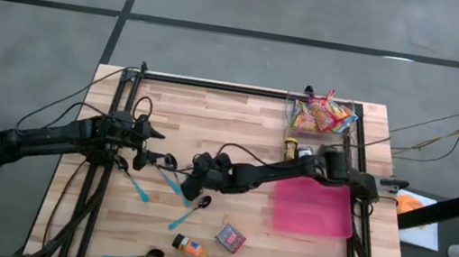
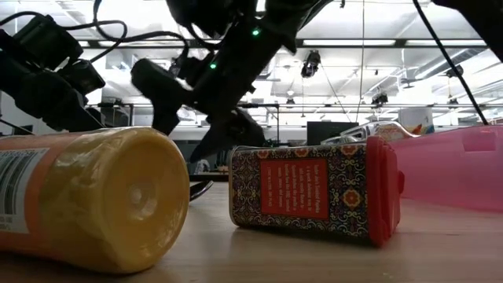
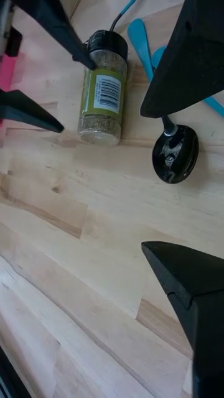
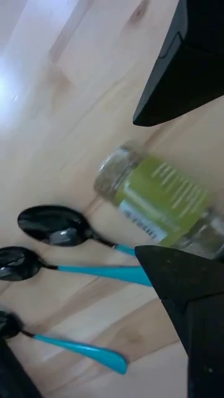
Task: Pick & Place Food Item
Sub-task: Put the green seasoning bottle into the bottom transparent bin
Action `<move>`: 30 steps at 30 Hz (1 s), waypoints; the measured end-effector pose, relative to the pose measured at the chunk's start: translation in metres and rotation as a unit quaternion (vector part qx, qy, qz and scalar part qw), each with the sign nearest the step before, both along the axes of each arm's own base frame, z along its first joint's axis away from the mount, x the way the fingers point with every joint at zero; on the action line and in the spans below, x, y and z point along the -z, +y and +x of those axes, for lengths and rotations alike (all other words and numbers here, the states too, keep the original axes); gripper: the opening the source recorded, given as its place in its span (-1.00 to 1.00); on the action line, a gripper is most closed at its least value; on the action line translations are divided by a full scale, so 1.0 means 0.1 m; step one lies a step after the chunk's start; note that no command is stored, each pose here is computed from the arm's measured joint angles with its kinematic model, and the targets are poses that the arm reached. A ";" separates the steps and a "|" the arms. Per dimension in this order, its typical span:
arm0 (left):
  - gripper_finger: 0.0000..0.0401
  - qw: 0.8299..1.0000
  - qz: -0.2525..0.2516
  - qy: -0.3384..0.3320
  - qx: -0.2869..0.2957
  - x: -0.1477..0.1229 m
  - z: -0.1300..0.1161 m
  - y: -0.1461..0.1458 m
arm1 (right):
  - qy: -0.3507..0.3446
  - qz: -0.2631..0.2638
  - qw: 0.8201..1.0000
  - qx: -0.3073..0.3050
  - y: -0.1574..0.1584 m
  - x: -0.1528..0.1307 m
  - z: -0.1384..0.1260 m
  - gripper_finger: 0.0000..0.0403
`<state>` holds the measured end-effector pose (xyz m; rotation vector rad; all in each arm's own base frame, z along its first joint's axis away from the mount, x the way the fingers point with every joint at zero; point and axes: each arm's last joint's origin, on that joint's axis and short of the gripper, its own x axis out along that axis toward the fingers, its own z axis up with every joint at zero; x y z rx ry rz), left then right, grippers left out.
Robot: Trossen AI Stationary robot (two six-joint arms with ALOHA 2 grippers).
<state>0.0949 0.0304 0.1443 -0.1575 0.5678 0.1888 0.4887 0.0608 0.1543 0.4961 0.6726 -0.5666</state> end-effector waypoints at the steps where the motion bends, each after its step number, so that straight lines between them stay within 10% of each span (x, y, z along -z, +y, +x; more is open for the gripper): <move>1: 0.72 1.000 0.000 0.000 0.000 0.00 0.00 0.00 | 0.001 0.000 1.000 0.001 0.00 0.01 0.02 0.62; 30: 0.72 1.000 0.000 0.000 0.000 0.00 0.00 0.00 | 0.081 0.010 0.996 0.017 -0.11 0.33 0.05 0.50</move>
